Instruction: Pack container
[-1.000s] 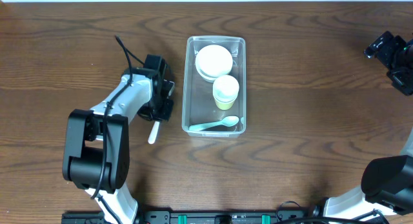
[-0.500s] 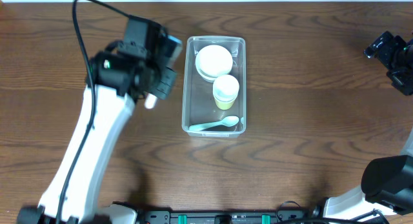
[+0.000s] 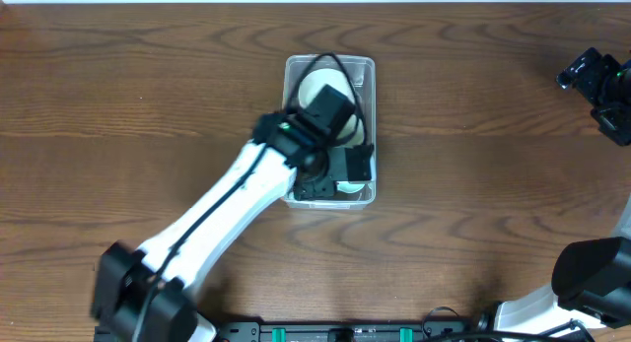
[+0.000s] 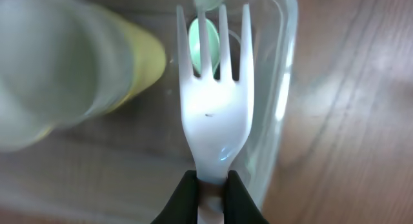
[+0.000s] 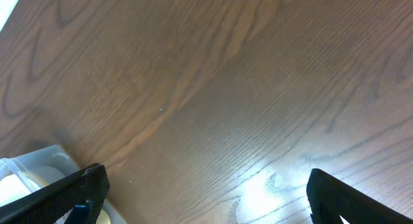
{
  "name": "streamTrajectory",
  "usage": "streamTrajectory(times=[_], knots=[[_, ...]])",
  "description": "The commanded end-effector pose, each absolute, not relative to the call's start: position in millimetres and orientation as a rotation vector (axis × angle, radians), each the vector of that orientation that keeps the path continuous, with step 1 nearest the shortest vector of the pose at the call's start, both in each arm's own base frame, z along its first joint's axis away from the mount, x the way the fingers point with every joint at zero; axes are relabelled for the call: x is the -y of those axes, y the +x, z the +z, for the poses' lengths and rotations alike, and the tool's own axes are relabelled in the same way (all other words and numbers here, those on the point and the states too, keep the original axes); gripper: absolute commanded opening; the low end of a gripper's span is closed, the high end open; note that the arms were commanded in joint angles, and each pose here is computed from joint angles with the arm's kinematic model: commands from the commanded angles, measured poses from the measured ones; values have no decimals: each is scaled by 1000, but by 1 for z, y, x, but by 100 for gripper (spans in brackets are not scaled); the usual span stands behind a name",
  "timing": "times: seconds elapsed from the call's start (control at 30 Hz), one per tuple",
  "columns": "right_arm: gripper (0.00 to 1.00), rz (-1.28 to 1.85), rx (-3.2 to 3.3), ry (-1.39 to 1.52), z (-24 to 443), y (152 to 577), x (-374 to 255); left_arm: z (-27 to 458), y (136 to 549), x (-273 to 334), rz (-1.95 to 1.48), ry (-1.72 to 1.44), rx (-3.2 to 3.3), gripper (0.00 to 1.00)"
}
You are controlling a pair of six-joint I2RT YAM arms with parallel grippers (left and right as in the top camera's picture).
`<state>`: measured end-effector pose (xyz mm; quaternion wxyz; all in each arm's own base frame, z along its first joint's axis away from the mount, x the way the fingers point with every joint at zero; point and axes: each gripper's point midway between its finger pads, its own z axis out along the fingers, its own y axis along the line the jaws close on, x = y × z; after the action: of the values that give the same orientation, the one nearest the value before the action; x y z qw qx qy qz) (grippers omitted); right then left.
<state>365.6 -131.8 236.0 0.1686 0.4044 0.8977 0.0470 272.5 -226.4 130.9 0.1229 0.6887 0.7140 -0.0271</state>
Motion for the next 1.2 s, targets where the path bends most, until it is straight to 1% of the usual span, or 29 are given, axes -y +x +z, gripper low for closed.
streamTrajectory(times=[0.0, 0.13, 0.17, 0.2, 0.23, 0.27, 0.37, 0.53, 0.6, 0.7, 0.8, 0.83, 0.9, 1.0, 1.17], knots=[[99, 131, -2558, 1153, 234, 365, 134, 112, 279, 233, -84, 2108, -2011, 6], [99, 131, -2558, 1153, 234, 365, 134, 95, 285, 238, -87, 2137, -2013, 6], [99, 131, -2558, 1153, 234, 365, 134, 93, 286, 239, -86, 2136, -2012, 9], [99, 131, -2559, 1152, 234, 365, 134, 93, 288, 239, -82, 2132, -2010, 17], [99, 131, -2558, 1153, 234, 365, 134, 93, 291, 238, -57, 2125, -2009, 49], [99, 131, -2559, 1152, 234, 365, 134, 97, 296, 237, -21, 2098, -2019, 98], [99, 131, -2559, 1152, 234, 365, 134, 121, 312, 233, 86, 1951, -2075, 98], [99, 131, -2559, 1152, 234, 365, 134, 191, 333, 213, 260, 1587, -2125, 98], [99, 131, -2559, 1152, 234, 365, 134, 222, 337, 197, 293, 1352, -2173, 98], [99, 131, -2558, 1153, 234, 365, 134, 258, 333, 165, 245, 1002, -2251, 98], [99, 131, -2559, 1152, 234, 365, 134, 277, 326, 130, 202, 727, -2324, 98], [99, 131, -2558, 1153, 234, 365, 134, 284, 321, 110, 180, 569, -2359, 98], [99, 131, -2559, 1152, 234, 365, 134, 291, 315, 92, 161, 423, -2379, 98], [99, 131, -2559, 1152, 234, 365, 134, 297, 305, 76, 146, 309, -2396, 98], [99, 131, -2559, 1152, 234, 365, 134, 302, 301, 74, 138, 293, -2382, 98]])
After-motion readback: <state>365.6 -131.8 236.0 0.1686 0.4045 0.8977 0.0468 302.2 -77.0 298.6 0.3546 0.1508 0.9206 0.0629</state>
